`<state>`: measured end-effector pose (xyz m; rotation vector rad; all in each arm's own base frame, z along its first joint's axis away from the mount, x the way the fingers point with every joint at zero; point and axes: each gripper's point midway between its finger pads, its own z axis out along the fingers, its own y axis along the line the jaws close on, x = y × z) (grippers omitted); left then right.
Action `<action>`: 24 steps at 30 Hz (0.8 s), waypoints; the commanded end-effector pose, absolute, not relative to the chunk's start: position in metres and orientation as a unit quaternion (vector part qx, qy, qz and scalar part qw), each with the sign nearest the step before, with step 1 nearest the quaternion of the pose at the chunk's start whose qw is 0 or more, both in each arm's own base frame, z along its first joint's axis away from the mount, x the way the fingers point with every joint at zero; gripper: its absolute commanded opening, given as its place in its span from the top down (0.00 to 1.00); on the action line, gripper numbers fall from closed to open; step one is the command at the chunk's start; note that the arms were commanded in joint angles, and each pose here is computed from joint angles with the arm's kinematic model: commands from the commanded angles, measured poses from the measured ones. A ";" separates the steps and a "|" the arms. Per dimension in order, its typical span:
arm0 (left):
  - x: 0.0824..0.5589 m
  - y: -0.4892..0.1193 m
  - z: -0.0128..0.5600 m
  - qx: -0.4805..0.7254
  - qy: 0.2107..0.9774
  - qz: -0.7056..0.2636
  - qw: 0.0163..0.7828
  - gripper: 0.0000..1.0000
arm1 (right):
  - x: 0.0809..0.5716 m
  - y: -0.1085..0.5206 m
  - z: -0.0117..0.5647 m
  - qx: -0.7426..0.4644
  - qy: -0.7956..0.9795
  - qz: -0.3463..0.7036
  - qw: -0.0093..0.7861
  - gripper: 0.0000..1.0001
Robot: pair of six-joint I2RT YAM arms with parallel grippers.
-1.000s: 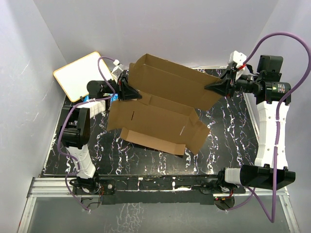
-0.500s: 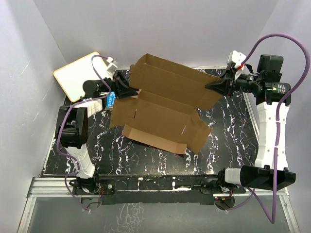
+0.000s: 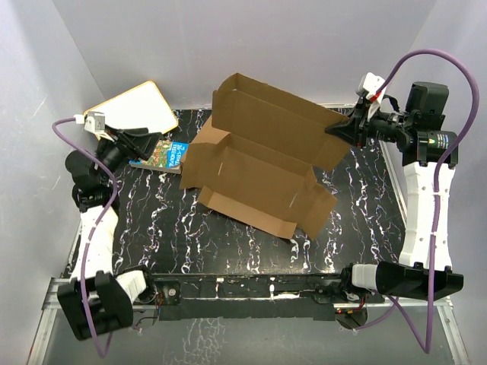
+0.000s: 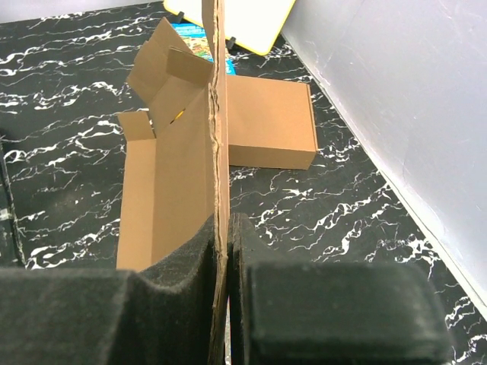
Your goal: Fold the paper box
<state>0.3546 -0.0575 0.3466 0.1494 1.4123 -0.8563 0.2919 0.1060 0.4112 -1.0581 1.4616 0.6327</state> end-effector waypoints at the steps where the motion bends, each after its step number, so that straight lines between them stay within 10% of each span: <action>1: 0.335 -0.048 0.266 -0.031 0.747 -0.340 0.571 0.46 | 0.298 0.103 0.444 -0.453 0.603 0.236 0.613 0.92; 10: 0.285 -0.119 0.211 0.043 0.842 -0.329 0.426 0.99 | 0.299 0.104 0.434 -0.443 0.611 0.249 0.607 0.92; 24: 0.307 -0.122 0.135 0.023 0.878 -0.246 0.411 1.00 | 0.293 0.107 0.432 -0.446 0.608 0.260 0.603 0.92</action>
